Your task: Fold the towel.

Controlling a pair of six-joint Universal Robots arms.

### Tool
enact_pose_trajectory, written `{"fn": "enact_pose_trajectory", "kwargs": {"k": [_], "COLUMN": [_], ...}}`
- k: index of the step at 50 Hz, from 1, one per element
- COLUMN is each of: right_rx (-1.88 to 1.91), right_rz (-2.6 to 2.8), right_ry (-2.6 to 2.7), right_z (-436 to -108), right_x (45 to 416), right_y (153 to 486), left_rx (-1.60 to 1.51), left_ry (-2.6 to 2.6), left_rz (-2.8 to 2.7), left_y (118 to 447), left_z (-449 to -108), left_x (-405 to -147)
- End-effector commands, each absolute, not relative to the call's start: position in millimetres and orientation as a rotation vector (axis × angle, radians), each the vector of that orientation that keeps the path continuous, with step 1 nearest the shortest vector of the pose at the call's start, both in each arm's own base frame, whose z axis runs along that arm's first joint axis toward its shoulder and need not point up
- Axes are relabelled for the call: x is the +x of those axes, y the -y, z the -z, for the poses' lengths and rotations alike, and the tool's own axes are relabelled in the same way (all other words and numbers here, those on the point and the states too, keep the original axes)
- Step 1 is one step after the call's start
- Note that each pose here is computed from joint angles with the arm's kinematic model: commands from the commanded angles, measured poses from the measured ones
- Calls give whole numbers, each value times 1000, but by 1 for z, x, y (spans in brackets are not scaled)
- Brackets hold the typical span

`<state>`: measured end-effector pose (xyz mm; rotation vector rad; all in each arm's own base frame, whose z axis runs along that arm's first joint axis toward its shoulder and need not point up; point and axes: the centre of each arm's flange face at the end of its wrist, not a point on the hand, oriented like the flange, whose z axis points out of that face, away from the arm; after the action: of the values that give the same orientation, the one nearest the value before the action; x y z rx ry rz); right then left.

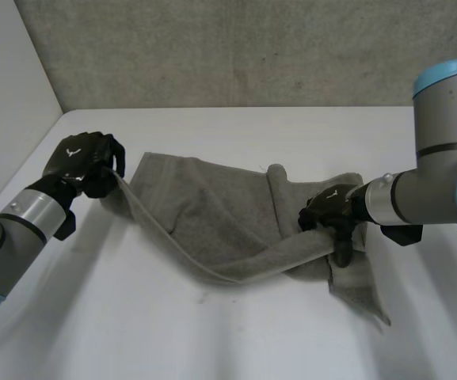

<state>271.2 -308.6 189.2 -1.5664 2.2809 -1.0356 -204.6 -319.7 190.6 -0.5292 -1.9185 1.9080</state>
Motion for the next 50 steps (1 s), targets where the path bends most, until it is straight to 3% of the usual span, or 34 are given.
{"fn": "enact_pose_trajectory", "kwargs": {"k": [1,9,19,32,50], "right_rx": [-1480,-1260,-954,-405,-113], "right_rz": [1279,1364,1248,1340,1005], "right_ry": [-2353,-2383,-2499,-2557,-2478], "right_z": [-187,-204,-184,-175,-146], "right_x": [272,260,228,177,167], "right_y": [327,308,262,265,239], "left_rx": [-544,-534,-531,-509,-506], "left_ry": [1888,1861,1859,1870,1872], "left_rz": [-1921,-1968,-1976,-1997,-1999], "left_y": [321,329,331,331,327], "left_z": [-193,-203,-205,-207,-209], "left_x": [-211,-210,-209,-206,-205]}}
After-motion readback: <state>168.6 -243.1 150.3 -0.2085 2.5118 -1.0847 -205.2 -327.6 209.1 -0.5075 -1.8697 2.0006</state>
